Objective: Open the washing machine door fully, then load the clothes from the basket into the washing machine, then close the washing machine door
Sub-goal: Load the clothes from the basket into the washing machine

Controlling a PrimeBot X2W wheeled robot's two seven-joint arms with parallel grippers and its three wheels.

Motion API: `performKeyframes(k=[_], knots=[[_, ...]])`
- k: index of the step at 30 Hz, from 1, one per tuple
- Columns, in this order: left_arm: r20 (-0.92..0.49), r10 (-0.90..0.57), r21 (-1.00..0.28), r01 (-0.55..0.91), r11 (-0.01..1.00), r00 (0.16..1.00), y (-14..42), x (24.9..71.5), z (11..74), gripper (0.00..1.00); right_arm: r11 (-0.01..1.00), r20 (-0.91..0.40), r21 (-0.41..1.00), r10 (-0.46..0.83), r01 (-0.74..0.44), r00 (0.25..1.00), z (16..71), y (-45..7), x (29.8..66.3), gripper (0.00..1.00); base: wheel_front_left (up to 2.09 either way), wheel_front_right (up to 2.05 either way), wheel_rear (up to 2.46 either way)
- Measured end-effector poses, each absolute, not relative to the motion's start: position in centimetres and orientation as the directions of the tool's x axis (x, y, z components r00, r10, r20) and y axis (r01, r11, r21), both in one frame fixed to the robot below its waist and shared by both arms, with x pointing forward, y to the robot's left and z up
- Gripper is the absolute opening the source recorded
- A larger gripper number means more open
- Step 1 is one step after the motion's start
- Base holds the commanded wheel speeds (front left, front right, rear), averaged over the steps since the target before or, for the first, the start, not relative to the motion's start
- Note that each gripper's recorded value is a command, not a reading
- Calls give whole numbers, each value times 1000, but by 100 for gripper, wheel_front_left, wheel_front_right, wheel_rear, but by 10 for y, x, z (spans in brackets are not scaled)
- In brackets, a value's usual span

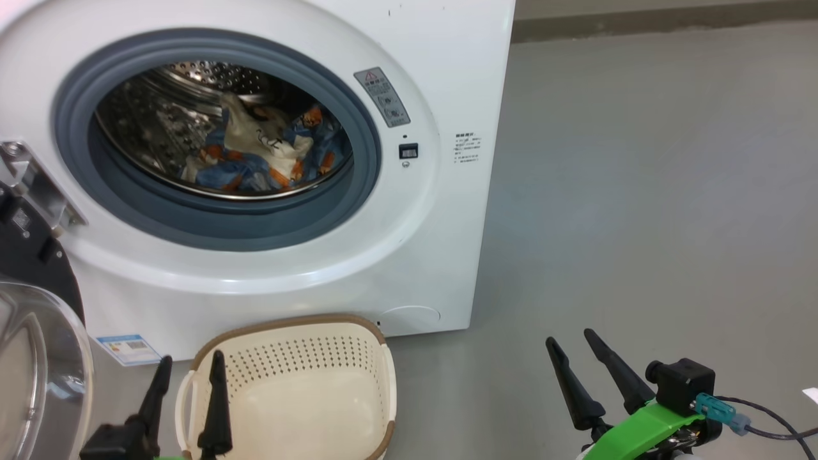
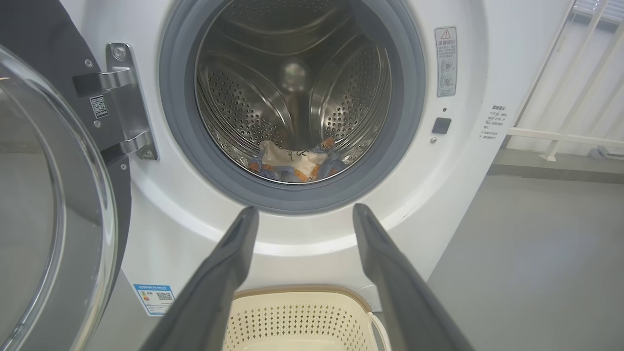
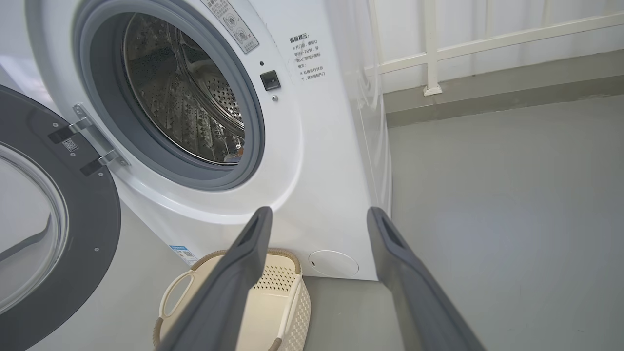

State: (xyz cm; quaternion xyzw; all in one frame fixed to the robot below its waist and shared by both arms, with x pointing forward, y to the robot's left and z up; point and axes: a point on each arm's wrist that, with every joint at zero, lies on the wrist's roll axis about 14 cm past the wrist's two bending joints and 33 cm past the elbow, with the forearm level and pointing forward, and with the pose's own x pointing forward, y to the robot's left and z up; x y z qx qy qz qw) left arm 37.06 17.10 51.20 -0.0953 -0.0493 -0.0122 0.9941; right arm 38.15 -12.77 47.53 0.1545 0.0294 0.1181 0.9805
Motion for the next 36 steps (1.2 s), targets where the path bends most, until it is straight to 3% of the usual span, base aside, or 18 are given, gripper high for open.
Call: performKeyframes(k=[11,36], knots=[[67,26,-207,-12,978,997,175,343,503,100,933,18,280,232,-227,973,488,-133,373,100,0,0,0],[46,53,-203,-43,978,998,179,347,498,100,952,83,216,204,-217,976,508,-142,379,100,0,0,0]])
